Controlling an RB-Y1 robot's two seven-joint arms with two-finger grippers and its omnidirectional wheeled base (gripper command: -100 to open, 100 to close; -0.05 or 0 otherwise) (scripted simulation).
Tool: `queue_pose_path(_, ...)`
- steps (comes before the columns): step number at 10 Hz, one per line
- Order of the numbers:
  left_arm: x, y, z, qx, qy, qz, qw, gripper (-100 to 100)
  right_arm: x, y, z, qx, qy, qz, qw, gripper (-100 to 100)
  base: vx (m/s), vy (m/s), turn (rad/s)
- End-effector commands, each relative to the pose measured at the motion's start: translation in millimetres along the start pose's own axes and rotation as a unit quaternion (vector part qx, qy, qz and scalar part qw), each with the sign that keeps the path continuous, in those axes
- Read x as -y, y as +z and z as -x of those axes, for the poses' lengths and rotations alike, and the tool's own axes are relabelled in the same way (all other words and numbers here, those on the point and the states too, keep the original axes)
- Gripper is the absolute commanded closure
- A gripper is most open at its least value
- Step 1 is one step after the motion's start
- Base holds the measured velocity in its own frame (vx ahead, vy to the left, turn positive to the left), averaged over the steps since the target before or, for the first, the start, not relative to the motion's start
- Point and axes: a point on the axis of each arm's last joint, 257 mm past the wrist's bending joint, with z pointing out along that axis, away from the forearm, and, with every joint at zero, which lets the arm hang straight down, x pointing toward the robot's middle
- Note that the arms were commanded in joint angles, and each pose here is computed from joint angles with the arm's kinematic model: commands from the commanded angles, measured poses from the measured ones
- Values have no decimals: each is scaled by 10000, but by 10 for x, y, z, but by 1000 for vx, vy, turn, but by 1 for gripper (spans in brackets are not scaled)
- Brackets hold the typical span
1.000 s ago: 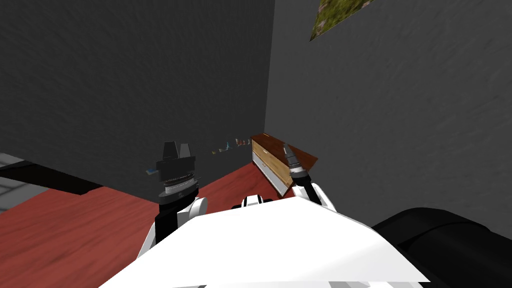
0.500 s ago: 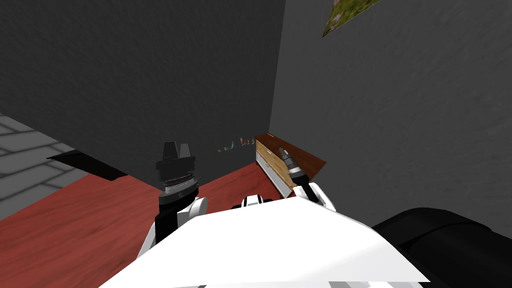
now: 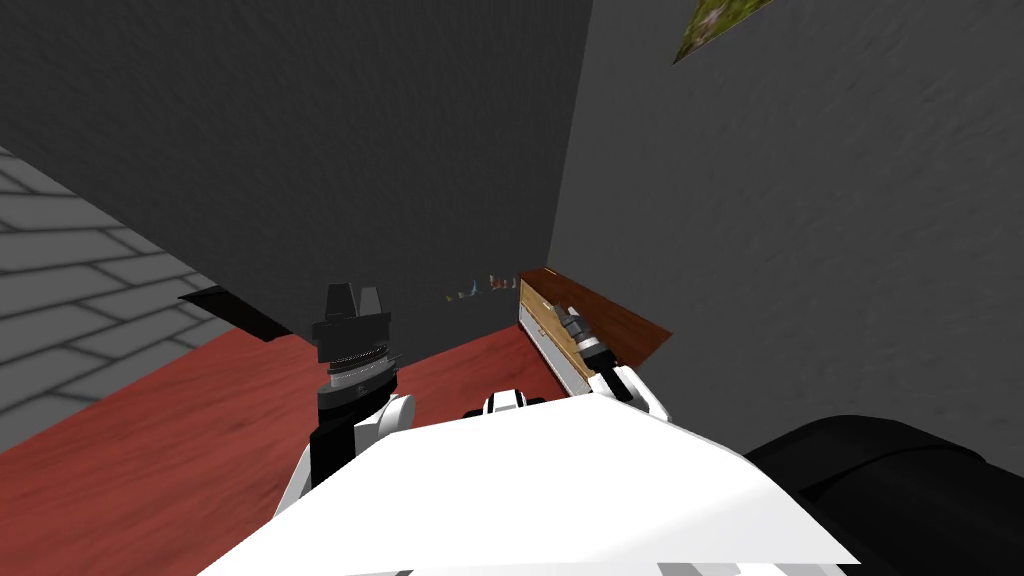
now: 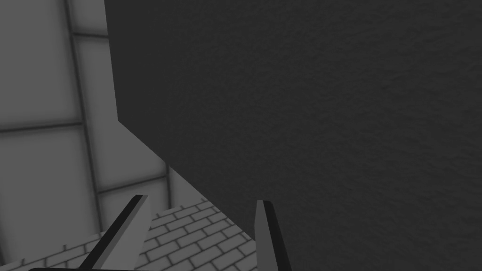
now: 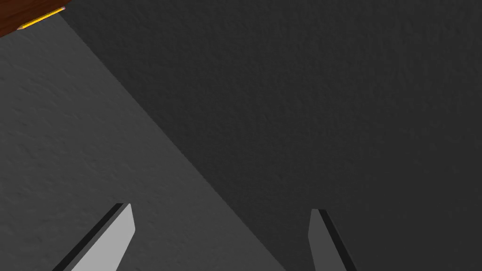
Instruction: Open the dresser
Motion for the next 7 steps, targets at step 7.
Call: queue_pose_path(7, 0, 0, 0, 0, 0, 0, 10000, 0, 890, -202, -569, -1148, -2231, -713, 9654, -100, 0, 4, 162)
